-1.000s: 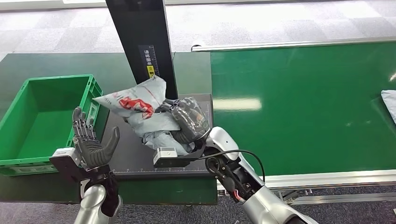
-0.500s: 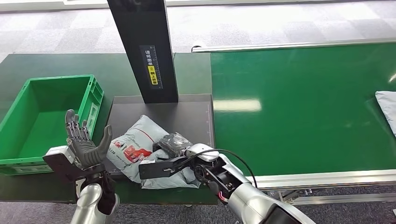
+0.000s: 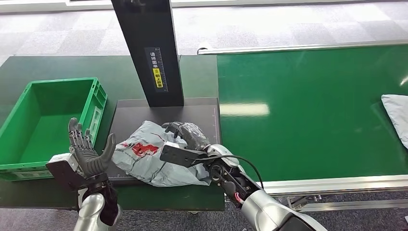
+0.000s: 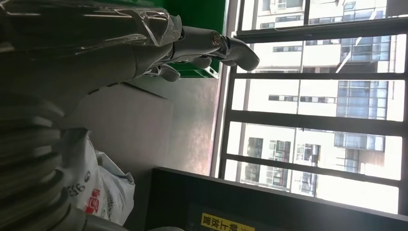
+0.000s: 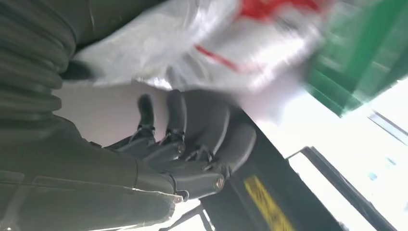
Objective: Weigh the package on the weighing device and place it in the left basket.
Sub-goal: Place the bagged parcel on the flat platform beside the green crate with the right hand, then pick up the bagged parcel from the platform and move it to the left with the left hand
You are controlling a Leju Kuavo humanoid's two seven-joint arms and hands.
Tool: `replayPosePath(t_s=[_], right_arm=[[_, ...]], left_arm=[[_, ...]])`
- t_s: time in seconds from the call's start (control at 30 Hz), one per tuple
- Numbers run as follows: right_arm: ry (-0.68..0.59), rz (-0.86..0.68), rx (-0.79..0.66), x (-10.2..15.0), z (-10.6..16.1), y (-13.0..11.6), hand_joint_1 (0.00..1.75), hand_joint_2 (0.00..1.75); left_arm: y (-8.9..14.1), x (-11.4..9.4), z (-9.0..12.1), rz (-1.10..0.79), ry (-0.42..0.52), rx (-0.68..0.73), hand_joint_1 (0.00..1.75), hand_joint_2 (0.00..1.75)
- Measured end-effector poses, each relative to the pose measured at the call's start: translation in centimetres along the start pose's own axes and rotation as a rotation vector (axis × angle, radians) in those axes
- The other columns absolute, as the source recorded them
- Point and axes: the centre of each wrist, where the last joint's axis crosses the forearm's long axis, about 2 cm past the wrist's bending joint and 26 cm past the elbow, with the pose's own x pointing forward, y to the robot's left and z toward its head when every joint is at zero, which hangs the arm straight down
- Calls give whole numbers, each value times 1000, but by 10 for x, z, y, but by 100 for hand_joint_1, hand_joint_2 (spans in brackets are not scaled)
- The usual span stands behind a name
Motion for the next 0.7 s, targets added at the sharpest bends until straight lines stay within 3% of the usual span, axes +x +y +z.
replayPosePath(t_s=[0.2, 0.47, 0.7], right_arm=[[-32, -260, -209, -14, 13, -12, 0, 175], [-85, -582, -244, -28, 30, -12, 0, 175], [-109, -815, -275, -37, 40, -19, 0, 175]], left_arm=[[-2, 0, 1, -10, -23, -51, 0, 175], [-9, 0, 8, -95, -46, -207, 0, 175], [-19, -6, 22, -500, 37, -627, 0, 175]])
